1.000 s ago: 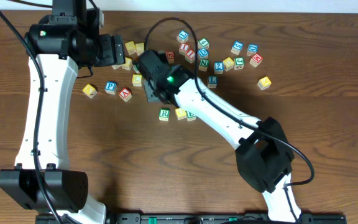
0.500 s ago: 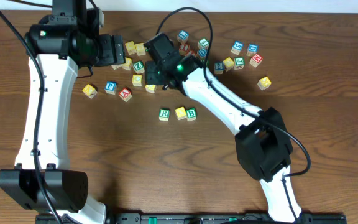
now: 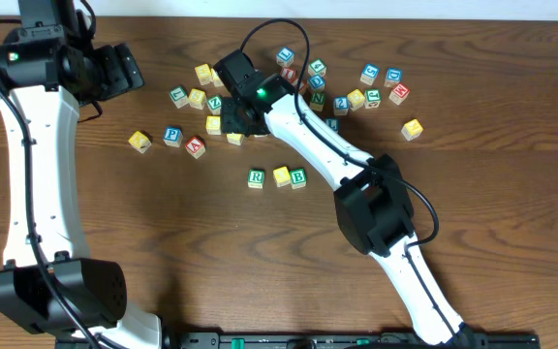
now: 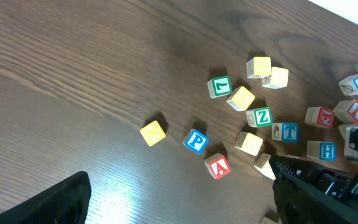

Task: Spell out ROBOT
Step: 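Place the second O block to the right of the B block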

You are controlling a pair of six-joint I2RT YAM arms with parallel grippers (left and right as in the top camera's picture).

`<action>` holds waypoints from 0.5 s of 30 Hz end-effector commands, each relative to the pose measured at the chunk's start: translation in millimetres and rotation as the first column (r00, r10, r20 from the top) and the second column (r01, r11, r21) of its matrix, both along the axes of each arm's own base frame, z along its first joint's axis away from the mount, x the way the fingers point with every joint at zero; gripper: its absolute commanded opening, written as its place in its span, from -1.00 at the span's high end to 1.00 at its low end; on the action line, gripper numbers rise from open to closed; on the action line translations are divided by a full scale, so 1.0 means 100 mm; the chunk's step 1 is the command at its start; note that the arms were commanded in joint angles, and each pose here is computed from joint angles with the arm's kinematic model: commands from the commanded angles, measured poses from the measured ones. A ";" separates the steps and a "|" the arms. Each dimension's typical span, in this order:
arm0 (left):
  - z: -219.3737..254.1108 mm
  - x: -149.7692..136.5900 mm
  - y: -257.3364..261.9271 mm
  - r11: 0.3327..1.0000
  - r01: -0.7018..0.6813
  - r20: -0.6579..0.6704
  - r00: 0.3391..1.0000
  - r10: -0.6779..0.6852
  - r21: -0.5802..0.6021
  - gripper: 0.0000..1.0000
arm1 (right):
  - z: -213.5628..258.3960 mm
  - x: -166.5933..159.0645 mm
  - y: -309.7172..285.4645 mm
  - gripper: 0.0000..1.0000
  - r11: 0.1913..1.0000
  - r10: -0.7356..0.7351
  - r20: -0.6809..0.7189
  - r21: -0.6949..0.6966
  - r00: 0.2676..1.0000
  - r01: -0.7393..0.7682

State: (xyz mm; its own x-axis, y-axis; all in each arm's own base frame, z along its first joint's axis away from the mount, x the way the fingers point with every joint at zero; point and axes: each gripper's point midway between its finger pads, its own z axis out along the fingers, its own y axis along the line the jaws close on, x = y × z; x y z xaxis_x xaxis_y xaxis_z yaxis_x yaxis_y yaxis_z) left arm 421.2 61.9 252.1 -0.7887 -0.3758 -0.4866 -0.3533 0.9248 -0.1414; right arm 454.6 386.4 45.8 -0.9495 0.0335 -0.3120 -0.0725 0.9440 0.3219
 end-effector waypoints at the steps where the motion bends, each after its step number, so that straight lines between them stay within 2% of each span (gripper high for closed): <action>1: -0.02 -0.03 0.03 1.000 -0.019 -0.013 1.000 0.019 0.004 -0.85 | -0.02 -0.06 0.12 0.04 1.000 0.026 0.006 -0.002 1.000 -0.026; 10: -0.02 -0.03 0.03 1.000 -0.019 -0.013 1.000 0.019 0.004 -0.86 | -0.24 -0.06 0.06 0.07 0.998 0.008 -0.002 -0.061 1.000 -0.008; 15: -0.02 -0.03 0.03 1.000 -0.019 -0.013 1.000 0.019 0.004 -0.85 | -0.36 -0.06 0.08 0.31 0.994 0.067 0.011 -0.083 0.998 -0.066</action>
